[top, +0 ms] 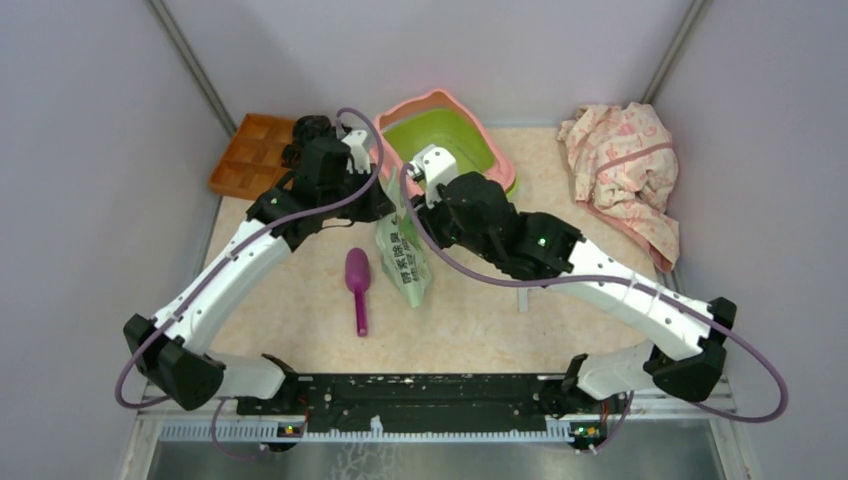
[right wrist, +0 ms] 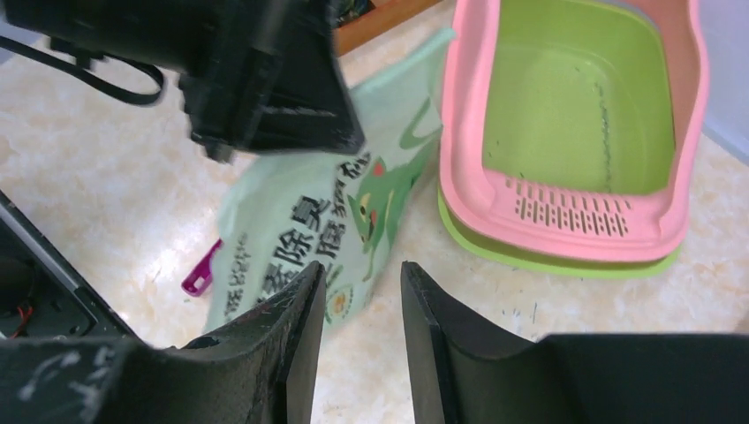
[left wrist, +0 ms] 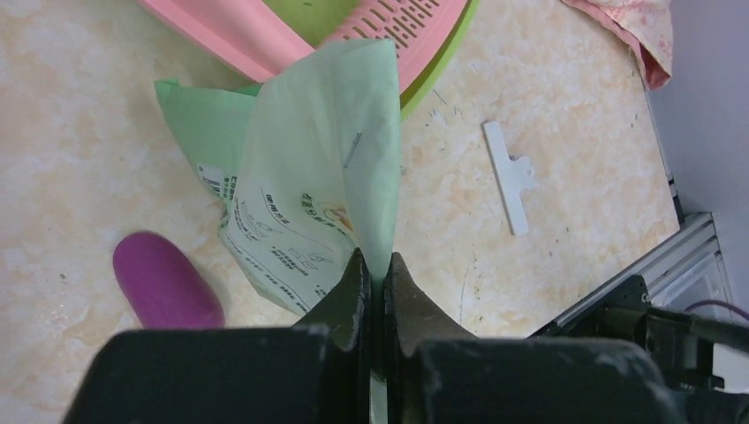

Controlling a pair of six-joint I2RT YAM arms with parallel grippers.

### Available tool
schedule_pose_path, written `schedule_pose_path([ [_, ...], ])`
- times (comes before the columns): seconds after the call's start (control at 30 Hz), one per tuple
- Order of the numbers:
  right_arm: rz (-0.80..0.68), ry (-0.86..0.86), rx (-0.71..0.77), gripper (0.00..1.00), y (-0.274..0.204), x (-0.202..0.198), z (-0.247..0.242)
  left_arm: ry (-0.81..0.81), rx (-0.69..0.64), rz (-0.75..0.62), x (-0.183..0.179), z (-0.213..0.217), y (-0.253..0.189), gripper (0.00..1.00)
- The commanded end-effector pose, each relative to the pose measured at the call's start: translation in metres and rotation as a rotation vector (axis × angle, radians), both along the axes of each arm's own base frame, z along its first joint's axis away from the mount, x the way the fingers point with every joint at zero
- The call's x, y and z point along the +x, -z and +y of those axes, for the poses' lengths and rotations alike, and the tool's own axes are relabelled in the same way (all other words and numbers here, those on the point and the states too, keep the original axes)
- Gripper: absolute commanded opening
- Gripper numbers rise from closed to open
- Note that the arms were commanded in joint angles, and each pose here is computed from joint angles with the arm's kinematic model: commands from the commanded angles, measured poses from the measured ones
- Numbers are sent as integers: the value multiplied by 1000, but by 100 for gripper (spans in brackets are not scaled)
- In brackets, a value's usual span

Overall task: Fill the litter box with clean litter
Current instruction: Open the cat litter bag at the center of the board.

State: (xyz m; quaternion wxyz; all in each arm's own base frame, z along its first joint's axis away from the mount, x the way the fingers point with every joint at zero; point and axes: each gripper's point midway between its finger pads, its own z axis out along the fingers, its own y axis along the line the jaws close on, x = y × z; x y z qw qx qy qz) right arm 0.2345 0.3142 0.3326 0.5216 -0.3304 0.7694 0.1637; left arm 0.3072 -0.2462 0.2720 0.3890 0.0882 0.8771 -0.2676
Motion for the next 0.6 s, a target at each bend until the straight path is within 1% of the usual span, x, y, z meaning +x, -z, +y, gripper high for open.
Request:
schedule_pose_path([
  [0.0,48,20,35,37,11,-13,-19,108,-128,-281,-5,-9,-73,0],
  [0.1,73,-13,44,37,27,-20,-17,123,-131,-277,-4,-12,-76,0],
  [0.23,101,-70,66,38,36,-29,-9,97,-126,-252,0,-12,-74,0],
  [0.43,87,-63,84,42,38,-31,-3,-89,-70,-193,17,9,-63,0],
  [0.47,91,-67,83,43,39,-31,0,-150,-48,-192,23,18,-61,0],
  [0.57,97,-74,80,44,39,-32,8,-255,-27,-194,27,35,-62,0],
])
